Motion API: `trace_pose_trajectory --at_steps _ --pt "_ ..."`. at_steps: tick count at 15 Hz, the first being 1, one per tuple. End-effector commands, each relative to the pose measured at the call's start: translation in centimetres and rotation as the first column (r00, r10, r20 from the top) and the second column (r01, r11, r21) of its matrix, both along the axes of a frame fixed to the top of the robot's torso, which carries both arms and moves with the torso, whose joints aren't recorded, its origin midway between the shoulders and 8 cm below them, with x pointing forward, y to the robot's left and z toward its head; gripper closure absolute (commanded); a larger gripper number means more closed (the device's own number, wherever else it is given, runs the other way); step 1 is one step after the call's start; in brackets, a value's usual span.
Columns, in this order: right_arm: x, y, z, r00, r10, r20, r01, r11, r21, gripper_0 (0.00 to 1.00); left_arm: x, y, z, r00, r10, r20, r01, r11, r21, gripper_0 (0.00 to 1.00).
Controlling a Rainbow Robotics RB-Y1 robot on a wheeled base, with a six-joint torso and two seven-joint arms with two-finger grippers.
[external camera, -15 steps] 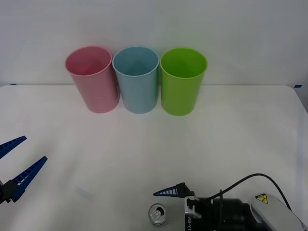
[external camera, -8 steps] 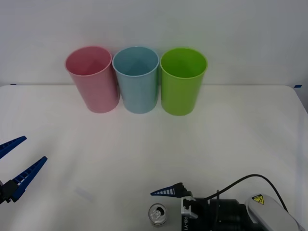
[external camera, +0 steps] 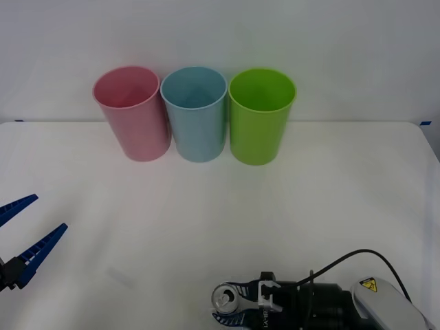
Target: Grasp the object on the table and drop it into the matching bin: aluminum can to the light blue bin, PET bottle to the pink bin.
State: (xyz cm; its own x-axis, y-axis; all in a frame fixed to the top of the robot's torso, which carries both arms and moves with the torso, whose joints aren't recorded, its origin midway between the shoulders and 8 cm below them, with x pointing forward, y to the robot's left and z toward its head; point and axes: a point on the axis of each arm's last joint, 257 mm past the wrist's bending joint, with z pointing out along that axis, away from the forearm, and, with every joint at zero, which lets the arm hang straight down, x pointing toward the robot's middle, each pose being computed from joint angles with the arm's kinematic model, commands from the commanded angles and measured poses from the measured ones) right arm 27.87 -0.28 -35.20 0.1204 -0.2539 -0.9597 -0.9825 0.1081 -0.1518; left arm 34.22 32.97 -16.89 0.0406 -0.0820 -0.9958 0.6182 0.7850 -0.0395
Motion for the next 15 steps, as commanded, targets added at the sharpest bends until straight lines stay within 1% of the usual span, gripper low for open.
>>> trace_pose_trajectory --at_steps 1,6,9,12,14,15 --pt "0.2 0.0 0.2 1.000 -0.005 0.001 0.005 1.000 0.005 1.00 0.0 0.0 0.0 1.0000 0.000 0.000 0.000 1.000 0.000 0.00" --pt "0.8 0.0 1.2 1.000 -0.018 0.004 0.018 0.999 0.033 1.00 0.0 0.0 0.0 1.0000 0.000 0.000 0.000 1.000 0.000 0.00" --pt "1.5 -0.4 2.3 0.999 -0.044 0.007 0.044 0.997 0.064 1.00 0.0 0.0 0.0 1.0000 0.000 0.000 0.000 1.000 0.000 0.00" --pt "2.4 -0.7 4.3 0.997 -0.074 0.025 0.071 0.993 0.095 1.00 0.0 0.0 0.0 1.0000 0.000 0.000 0.000 1.000 0.000 0.00" --pt "3.0 -0.5 5.7 0.995 -0.090 0.030 0.086 0.989 0.121 1.00 0.0 0.0 0.0 1.0000 0.000 0.000 0.000 1.000 0.000 0.00" --pt "3.6 -0.4 6.8 0.994 -0.106 0.037 0.100 0.985 0.141 1.00 0.0 0.0 0.0 1.0000 0.000 0.000 0.000 1.000 0.000 0.00"
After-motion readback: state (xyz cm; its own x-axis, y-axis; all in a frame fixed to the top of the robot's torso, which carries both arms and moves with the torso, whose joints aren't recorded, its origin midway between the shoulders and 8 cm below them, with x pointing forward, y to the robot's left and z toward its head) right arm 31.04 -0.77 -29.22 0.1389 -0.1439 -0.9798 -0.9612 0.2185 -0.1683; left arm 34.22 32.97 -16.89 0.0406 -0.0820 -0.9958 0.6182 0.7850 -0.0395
